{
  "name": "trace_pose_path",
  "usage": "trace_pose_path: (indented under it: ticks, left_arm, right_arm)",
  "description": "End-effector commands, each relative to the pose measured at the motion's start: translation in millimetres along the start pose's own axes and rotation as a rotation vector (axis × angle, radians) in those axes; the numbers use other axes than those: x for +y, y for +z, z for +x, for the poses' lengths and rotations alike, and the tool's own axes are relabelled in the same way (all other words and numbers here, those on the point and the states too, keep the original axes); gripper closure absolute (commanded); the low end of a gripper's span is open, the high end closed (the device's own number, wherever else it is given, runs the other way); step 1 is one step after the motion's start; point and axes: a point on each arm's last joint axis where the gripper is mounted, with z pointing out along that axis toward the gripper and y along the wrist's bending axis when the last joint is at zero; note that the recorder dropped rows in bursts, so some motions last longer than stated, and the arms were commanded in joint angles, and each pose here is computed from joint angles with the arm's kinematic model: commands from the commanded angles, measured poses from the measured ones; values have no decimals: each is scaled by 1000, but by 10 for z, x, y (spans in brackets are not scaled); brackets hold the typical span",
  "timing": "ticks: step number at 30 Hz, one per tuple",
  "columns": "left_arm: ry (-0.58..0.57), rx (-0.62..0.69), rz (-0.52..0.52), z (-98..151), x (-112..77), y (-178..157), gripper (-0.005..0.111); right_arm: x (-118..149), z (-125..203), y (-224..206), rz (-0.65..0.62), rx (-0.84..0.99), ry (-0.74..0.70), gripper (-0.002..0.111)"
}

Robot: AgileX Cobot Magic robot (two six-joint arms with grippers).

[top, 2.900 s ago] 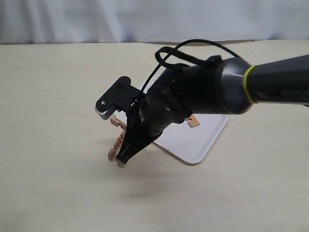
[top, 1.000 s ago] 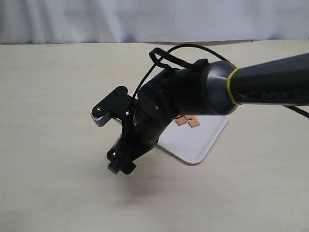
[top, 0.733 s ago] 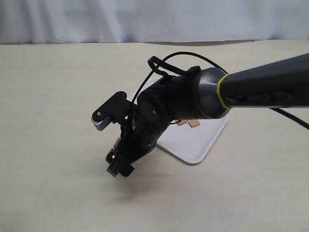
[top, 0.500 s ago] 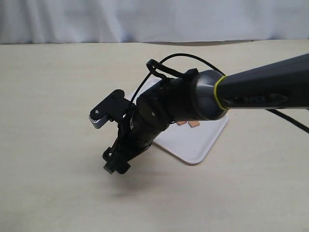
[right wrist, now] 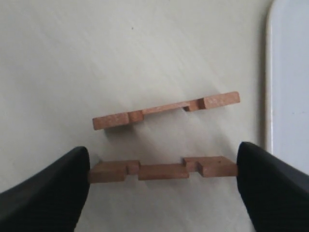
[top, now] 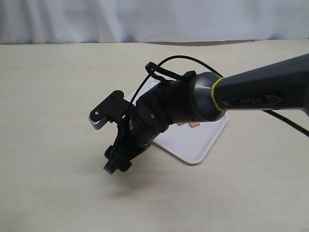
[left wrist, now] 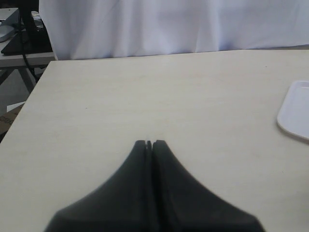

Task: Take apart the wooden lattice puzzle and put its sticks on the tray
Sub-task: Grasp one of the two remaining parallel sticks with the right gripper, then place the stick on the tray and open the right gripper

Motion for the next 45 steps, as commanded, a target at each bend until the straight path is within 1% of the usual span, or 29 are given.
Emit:
trace_pose_path:
  ticks: [1, 3, 6, 12, 13, 14, 20, 25, 27, 31, 34, 35, 38, 39, 41, 42, 45]
  left_arm:
    - [2, -9, 5, -3, -3, 1, 107]
    - [2, -9, 5, -3, -3, 1, 107]
    - [2, -9, 5, -3, -3, 1, 107]
    - [2, -9, 5, -3, -3, 1, 107]
    - [2, -9, 5, -3, -3, 1, 107]
    - [2, -9, 5, -3, -3, 1, 107]
    - [2, -9, 5, -3, -3, 1, 107]
    - [2, -9, 5, -3, -3, 1, 107]
    - [2, -9, 5, -3, -3, 1, 107]
    - [2, -9, 5, -3, -3, 1, 107]
    - [2, -9, 5, -3, -3, 1, 107]
    - [2, -9, 5, -3, -3, 1, 107]
    - [2, -9, 5, -3, -3, 1, 107]
    - [2, -9, 5, -3, -3, 1, 107]
    - [2, -9, 5, -3, -3, 1, 107]
    - [2, -9, 5, -3, -3, 1, 107]
    - [2, -9, 5, -3, -3, 1, 107]
  right_arm:
    - [-20, 2, -7, 4, 5, -10, 35]
    - [-20, 2, -7, 4, 5, -10, 38]
    - [-22, 4, -7, 7, 7, -21, 52]
    - [-29, 5, -7, 14, 8, -36, 96]
    - [-29, 5, -7, 14, 8, -36, 101]
    - [-29, 5, -7, 14, 8, -36, 104]
    - [-30, -7, -72, 14, 9, -55, 104]
    - [-40, -95, -364, 25, -44, -88, 104]
    - [-86, -135, -514, 52, -80, -106, 104]
    - [-315, -142, -675, 91, -115, -61, 104]
    - [-565, -94, -685, 120, -119, 26, 104]
    - [-726, -52, -661, 137, -121, 93, 104]
    - [-887, -12, -591, 155, -133, 156, 103]
    - [-961, 4, -532, 163, -147, 197, 100]
    - [-982, 8, -476, 165, -155, 206, 91]
    - [-1003, 22, -438, 167, -152, 211, 85]
    - [-1023, 39, -369, 166, -149, 222, 61]
